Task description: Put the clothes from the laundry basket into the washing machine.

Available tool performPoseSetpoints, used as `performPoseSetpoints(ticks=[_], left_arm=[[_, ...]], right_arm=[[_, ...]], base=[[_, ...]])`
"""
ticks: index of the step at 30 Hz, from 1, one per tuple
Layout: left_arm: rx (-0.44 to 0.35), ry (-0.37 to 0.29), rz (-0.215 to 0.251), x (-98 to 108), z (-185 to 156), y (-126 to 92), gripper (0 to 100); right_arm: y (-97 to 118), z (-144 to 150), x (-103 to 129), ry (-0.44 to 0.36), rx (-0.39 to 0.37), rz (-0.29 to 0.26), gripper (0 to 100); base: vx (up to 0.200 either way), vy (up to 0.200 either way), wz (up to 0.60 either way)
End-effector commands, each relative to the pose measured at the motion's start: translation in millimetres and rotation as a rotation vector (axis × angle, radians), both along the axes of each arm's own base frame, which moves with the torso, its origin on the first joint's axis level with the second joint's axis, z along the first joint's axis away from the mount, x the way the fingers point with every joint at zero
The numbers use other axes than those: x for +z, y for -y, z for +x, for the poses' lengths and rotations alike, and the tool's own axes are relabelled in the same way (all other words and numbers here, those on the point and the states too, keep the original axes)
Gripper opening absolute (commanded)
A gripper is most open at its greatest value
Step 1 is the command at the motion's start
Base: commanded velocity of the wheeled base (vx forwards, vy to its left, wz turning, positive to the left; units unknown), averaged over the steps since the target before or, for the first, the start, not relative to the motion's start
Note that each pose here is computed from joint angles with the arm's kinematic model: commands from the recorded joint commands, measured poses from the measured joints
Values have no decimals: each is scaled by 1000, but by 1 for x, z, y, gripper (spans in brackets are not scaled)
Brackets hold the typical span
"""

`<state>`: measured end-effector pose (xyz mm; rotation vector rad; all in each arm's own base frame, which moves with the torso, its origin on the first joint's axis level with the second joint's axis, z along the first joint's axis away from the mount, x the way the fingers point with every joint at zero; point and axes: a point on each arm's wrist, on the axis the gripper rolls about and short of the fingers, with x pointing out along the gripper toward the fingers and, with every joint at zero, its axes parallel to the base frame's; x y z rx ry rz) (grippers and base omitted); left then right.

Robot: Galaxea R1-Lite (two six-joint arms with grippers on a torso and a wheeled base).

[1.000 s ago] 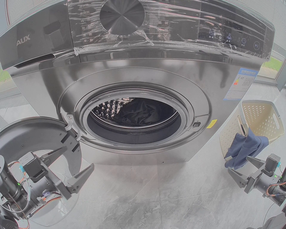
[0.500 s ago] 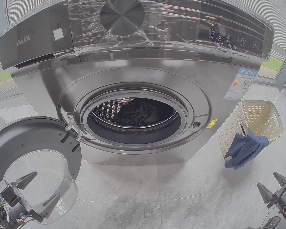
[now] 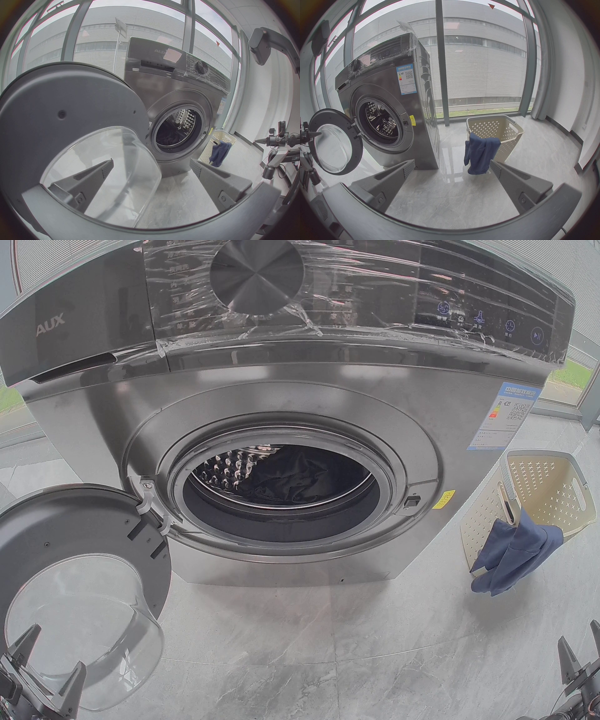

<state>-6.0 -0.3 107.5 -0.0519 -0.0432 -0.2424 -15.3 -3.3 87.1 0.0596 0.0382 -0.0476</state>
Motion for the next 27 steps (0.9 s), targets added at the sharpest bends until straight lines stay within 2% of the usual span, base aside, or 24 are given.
performPoseSetpoints(ticks=[1, 5, 7, 8, 9, 10, 11, 16, 24, 27], left_arm=[[68, 38, 3, -13, -10, 0, 100], [83, 8, 16, -16, -10, 0, 100], [120, -40, 71, -22, -10, 0, 100], [146, -53, 83, -25, -11, 0, 100], [160, -54, 89, -26, -12, 1, 100], [200, -20, 111, -26, -15, 2, 100], [196, -8, 118, -26, -15, 2, 100], [177, -6, 99, -29, -17, 1, 100], [177, -19, 99, -30, -17, 1, 100], [198, -40, 70, -32, -17, 1, 100]], right_arm=[[-3, -7, -11, 44, 19, -36, 100], [-3, -7, -12, 38, 17, -49, 100], [-3, -7, -12, 38, 17, -53, 100], [-3, -7, -11, 39, 18, -53, 100], [-3, -7, -11, 39, 21, -52, 100], [-3, -7, -11, 41, 21, -49, 100], [-3, -7, -11, 39, 21, -52, 100], [-3, -7, -11, 39, 21, -52, 100], [-3, -7, -11, 39, 21, -52, 100], [-3, -7, -11, 39, 21, -52, 100]], base=[[0, 0, 0], [0, 0, 0], [0, 0, 0], [0, 0, 0], [0, 0, 0], [0, 0, 0], [0, 0, 0], [0, 0, 0], [0, 0, 0], [0, -200, 0]])
